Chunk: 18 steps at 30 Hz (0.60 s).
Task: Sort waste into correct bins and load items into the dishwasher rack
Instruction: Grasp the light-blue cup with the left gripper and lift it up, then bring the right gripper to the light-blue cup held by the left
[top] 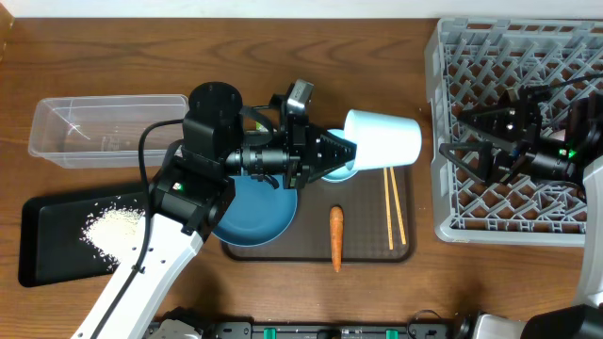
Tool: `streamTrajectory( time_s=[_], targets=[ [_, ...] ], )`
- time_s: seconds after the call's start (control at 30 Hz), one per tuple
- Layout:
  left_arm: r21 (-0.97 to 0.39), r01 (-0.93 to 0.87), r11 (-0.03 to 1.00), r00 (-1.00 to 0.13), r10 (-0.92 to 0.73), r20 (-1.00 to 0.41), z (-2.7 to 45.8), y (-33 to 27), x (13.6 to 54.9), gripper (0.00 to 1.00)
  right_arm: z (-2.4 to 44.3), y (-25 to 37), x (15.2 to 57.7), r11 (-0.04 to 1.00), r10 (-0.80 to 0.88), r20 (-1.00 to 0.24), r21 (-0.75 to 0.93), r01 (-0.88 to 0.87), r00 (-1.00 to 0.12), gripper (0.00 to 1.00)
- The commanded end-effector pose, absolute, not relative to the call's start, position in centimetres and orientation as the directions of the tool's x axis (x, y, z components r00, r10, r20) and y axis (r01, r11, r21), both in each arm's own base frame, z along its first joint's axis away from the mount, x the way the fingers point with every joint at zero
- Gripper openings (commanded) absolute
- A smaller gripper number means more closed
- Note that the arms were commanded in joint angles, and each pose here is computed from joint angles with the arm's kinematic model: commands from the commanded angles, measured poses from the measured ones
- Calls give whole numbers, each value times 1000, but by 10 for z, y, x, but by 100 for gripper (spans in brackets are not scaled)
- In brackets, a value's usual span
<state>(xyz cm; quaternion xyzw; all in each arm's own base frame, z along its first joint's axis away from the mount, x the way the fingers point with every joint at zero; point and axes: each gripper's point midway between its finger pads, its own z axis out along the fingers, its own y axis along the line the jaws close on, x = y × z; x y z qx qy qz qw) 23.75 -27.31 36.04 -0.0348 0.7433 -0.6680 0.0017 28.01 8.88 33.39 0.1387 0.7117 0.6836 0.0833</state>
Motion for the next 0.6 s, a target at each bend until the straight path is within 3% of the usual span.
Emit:
streamTrajectory(
  time_s=[0.0,0.3,0.57],
  targets=[
    [-995,-32,95,-997,-75,24,369,-271,240,6,346,103,270,-27,269,135,991,133,-954,99],
    [-994,-43,102,-996,-88,34,364,-272,245,6,370,116,251,-20,235,126,992,124,-964,99],
    [-994,-44,104,-995,-98,33,364,-272,247,6,413,126,230,13,214,-11,1000,-9,-977,99]
  ],
)
